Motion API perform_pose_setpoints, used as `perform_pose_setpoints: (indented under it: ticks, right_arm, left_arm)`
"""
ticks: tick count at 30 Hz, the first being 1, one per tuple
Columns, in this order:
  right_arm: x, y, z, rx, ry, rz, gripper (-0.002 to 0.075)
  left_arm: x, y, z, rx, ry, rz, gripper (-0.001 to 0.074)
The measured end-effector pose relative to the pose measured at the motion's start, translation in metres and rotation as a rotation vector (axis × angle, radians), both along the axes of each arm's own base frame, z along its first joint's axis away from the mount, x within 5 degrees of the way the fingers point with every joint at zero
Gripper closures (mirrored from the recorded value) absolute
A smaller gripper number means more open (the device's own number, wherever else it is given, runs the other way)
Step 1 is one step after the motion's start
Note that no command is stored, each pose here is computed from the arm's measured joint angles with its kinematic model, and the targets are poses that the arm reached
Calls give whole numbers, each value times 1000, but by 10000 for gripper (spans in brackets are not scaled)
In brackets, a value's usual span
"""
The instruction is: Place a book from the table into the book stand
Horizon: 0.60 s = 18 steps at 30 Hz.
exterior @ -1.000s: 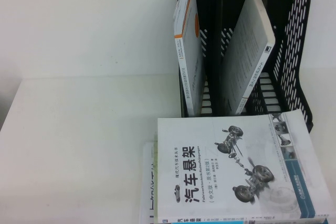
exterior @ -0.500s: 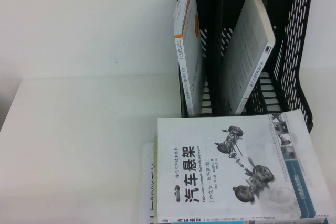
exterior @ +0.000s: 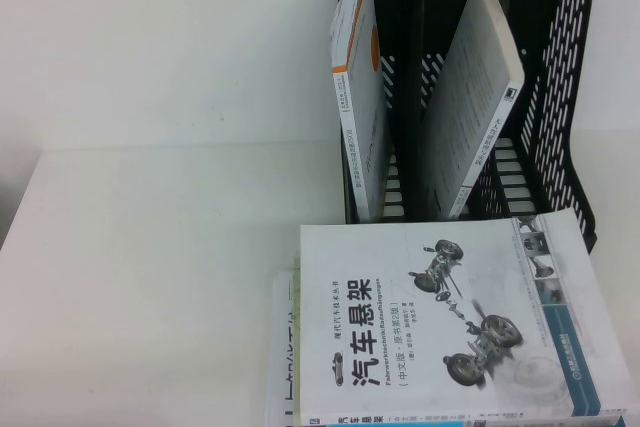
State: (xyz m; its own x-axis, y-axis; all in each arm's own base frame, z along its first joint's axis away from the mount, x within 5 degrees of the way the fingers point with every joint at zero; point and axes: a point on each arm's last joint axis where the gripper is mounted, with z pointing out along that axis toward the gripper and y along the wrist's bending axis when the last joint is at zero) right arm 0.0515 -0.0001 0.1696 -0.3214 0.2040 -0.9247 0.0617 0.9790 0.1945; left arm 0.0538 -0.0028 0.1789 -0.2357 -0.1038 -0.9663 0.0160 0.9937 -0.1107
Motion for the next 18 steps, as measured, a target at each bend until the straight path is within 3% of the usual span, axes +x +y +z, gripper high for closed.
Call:
perform_pose_setpoints:
  ticks: [5,18]
  right_arm:
    - [0,0,0,0,-2,0,720]
    - [5,0,21,-23,-253,8,720]
  left_arm:
    - [1,0,3,-1,-39,2,737]
    - [1,2,40,-14,-454,20,737]
